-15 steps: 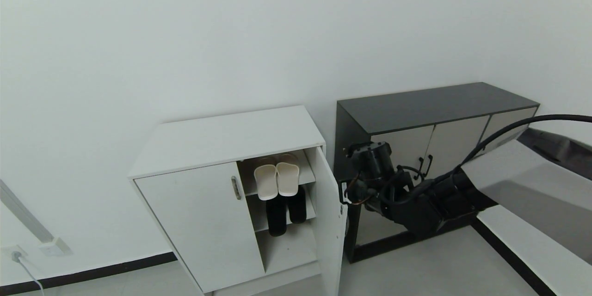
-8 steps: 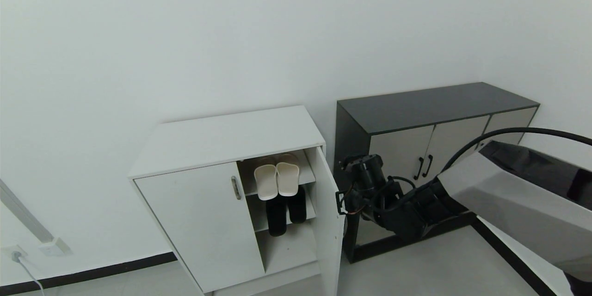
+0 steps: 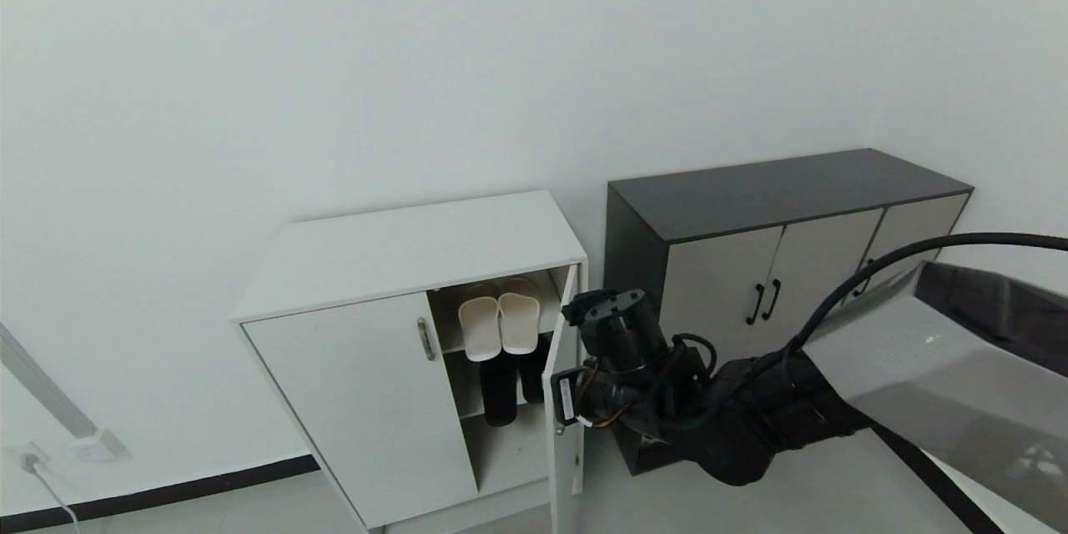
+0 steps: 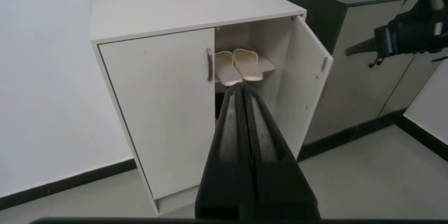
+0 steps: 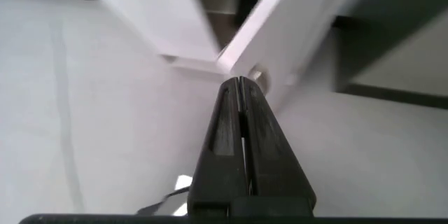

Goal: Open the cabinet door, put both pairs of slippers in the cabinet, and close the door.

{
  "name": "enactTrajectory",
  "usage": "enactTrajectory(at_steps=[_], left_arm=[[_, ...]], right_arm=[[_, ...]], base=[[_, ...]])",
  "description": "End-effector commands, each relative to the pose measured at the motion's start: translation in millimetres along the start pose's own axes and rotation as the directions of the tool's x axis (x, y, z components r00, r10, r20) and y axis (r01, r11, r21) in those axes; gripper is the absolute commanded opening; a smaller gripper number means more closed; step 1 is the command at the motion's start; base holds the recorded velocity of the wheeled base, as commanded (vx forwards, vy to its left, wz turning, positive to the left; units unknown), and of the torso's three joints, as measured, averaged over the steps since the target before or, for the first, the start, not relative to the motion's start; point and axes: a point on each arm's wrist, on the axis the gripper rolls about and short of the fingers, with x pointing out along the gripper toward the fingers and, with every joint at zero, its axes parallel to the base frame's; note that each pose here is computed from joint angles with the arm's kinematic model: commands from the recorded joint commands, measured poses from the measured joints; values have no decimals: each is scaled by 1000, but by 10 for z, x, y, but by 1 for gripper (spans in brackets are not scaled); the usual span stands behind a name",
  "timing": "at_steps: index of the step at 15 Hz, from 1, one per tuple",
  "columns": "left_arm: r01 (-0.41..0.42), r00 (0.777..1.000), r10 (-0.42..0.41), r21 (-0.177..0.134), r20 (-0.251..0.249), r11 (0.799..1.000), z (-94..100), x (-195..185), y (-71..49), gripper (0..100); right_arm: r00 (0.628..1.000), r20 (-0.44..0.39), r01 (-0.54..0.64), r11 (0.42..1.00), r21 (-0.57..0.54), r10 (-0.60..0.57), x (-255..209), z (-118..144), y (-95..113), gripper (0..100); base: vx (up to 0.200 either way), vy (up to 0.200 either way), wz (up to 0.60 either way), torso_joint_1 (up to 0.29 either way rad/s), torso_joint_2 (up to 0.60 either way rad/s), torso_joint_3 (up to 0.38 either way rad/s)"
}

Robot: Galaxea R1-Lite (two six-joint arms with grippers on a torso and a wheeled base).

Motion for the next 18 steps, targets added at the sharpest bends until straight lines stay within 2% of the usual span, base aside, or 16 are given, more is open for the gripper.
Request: enactTrajectory(at_steps=[1, 4, 9, 15, 18], left_arm=[[0, 1000, 0, 0, -1, 1000, 0, 1, 0, 0], [0, 1000, 0, 0, -1, 1000, 0, 1, 0, 0], [0, 1000, 0, 0, -1, 1000, 0, 1, 0, 0], [0, 1000, 0, 0, -1, 1000, 0, 1, 0, 0], [0, 1000, 0, 0, -1, 1000, 0, 1, 0, 0]], right_arm=[[999, 33, -40, 999, -3, 40, -248, 117, 64, 0], [999, 17, -30, 997, -69, 31, -338, 76, -34, 0], [999, 33, -29, 997, -72, 31, -351, 26, -65, 0], [999, 19, -29, 997, -74, 30, -349, -15, -77, 0], [999, 36, -20, 997, -81, 23, -340, -10, -131, 0]], base=[[0, 0, 0, 0, 0, 0], [0, 0, 0, 0, 0, 0], [0, 0, 0, 0, 0, 0], [0, 0, 600, 4, 4, 2], [0, 0, 0, 0, 0, 0]])
